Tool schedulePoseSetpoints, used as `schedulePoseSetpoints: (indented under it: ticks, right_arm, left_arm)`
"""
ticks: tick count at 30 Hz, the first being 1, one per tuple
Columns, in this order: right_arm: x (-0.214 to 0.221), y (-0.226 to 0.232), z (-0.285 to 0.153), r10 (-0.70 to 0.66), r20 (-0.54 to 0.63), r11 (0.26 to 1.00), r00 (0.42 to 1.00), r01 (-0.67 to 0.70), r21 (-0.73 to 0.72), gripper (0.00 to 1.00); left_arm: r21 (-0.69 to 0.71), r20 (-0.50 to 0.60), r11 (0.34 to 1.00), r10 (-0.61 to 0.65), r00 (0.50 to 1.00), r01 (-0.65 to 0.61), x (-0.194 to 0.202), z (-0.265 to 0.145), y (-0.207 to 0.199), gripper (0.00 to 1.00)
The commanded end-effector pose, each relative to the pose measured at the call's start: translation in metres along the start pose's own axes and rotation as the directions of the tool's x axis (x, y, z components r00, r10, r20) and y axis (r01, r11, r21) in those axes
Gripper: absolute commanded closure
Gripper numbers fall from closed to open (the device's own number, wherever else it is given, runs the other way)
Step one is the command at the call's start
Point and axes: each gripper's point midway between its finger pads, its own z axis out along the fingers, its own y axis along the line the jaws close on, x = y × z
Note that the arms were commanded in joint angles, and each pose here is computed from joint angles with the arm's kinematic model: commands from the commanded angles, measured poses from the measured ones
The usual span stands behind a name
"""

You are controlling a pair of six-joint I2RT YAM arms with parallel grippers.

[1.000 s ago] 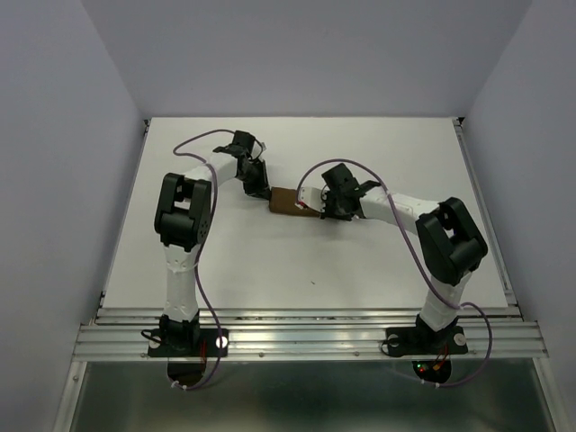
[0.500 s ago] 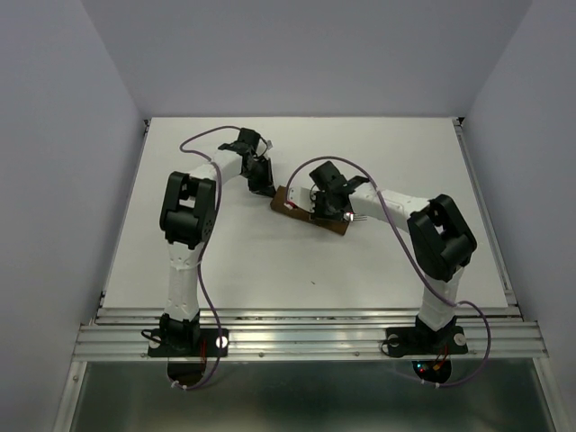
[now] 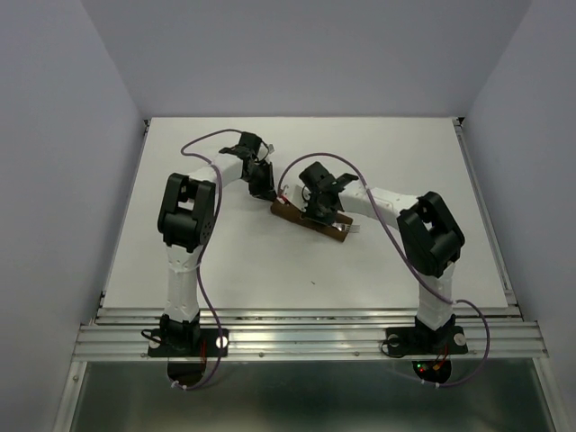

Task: Fold the napkin into a case and place the utensils inside
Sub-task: Stuff the fork into the folded napkin.

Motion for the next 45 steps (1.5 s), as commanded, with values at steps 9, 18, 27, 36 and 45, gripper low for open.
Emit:
schedulePoseSetpoints:
  ticks: [9,18,27,36,45]
  right_arm:
    - [-0.016,0.018,0.005,0.144,-0.081,0.987,0.986,-0.149,-0.058,0.99]
    - [-0.035,0.026,0.01,0.176,-0.038,0.98,0.984,-0.179,-0.089,0.99]
    - [-0.028,0.02,0.002,0.176,-0.035,0.984,0.984,-0.177,-0.034,0.75]
    - [-0.024,0.015,-0.018,0.183,-0.013,0.983,0.983,-0.182,0.015,0.72]
    - [-0.022,0.018,-0.024,0.195,0.013,0.981,0.981,-0.195,0.02,0.65]
  left_arm:
    - [0.016,0.017,1.0,0.018,1.0,-0.018,0.012,-0.027,-0.014,0.87]
    - [0.035,0.018,0.999,-0.005,1.0,0.004,0.022,-0.026,-0.014,0.87]
    - [0.028,0.015,1.0,0.002,1.0,-0.002,0.018,-0.023,-0.013,0.87]
    - [0.024,0.01,1.0,0.006,1.0,-0.006,0.018,-0.021,-0.011,0.87]
    - [0.019,0.009,1.0,0.008,1.0,-0.008,0.018,-0.02,-0.01,0.87]
